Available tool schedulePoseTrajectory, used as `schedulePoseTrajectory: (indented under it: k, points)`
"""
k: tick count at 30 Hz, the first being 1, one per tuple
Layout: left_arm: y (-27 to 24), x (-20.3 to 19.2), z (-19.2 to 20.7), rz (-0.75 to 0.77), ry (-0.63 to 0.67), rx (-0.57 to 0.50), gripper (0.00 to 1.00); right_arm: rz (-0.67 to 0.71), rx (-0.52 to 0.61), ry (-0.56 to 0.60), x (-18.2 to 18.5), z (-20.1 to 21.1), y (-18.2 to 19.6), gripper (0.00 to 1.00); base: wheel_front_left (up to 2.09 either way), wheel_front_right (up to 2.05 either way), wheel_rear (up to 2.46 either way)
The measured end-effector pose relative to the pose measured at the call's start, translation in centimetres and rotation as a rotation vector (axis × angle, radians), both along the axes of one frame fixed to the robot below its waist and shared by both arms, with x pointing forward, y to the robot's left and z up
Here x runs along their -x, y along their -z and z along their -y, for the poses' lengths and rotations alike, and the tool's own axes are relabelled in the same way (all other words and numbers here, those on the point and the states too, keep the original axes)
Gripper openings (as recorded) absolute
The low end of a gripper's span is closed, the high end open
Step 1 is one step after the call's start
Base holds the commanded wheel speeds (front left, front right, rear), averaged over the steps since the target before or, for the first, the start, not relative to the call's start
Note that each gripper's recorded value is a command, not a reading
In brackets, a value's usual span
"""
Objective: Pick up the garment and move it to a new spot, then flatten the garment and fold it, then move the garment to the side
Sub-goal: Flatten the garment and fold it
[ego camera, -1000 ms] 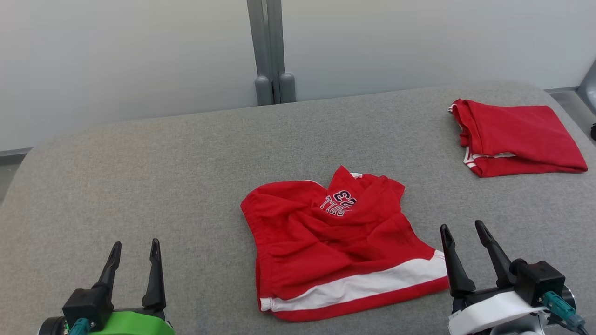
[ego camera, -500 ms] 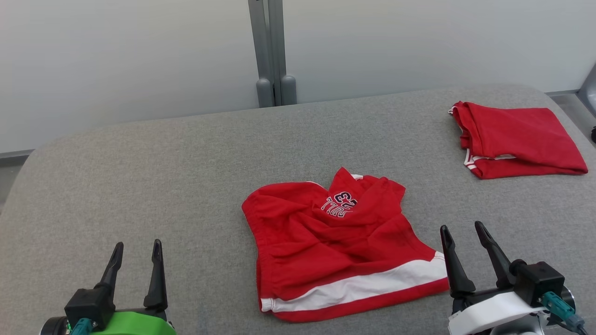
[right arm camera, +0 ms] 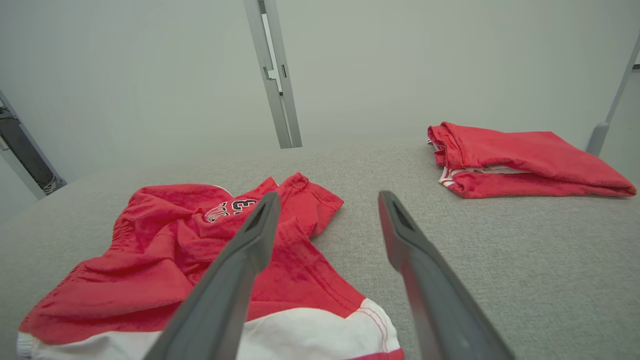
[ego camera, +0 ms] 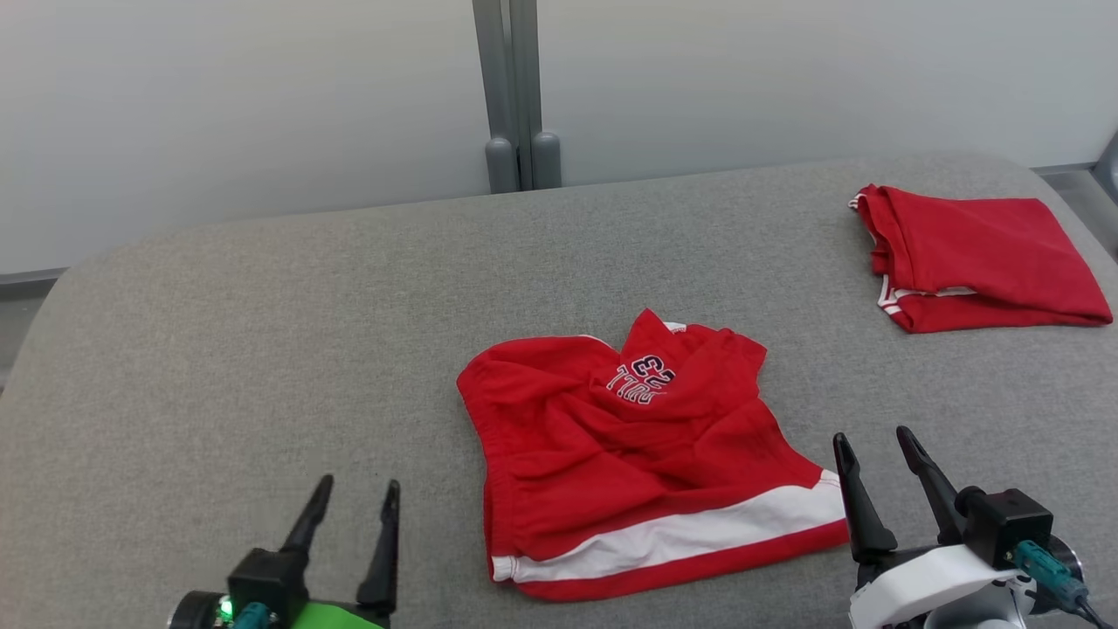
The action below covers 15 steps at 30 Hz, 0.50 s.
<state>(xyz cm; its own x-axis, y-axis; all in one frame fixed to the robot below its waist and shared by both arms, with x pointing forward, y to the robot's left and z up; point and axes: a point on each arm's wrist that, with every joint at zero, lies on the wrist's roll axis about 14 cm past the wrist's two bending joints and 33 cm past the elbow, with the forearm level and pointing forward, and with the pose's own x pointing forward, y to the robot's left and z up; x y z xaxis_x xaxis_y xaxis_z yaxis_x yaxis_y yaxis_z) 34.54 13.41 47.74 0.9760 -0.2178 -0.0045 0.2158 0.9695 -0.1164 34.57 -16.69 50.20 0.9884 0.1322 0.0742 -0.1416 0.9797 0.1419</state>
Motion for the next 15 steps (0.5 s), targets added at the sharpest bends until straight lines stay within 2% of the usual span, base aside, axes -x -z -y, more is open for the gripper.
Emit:
schedulePoseTrajectory:
  k: [9,15]
  points:
    - [4.5,3.0,6.4,-0.150,0.220,-0.006,1.00,-0.130,0.055,-0.002,-1.1,1.1,3.9,1.00,0.00,0.00,0.00]
    - [6.7,4.5,8.5,-0.238,0.293,0.007,1.00,-0.247,0.081,0.007,-1.3,2.0,7.2,1.00,0.00,0.00,0.00]
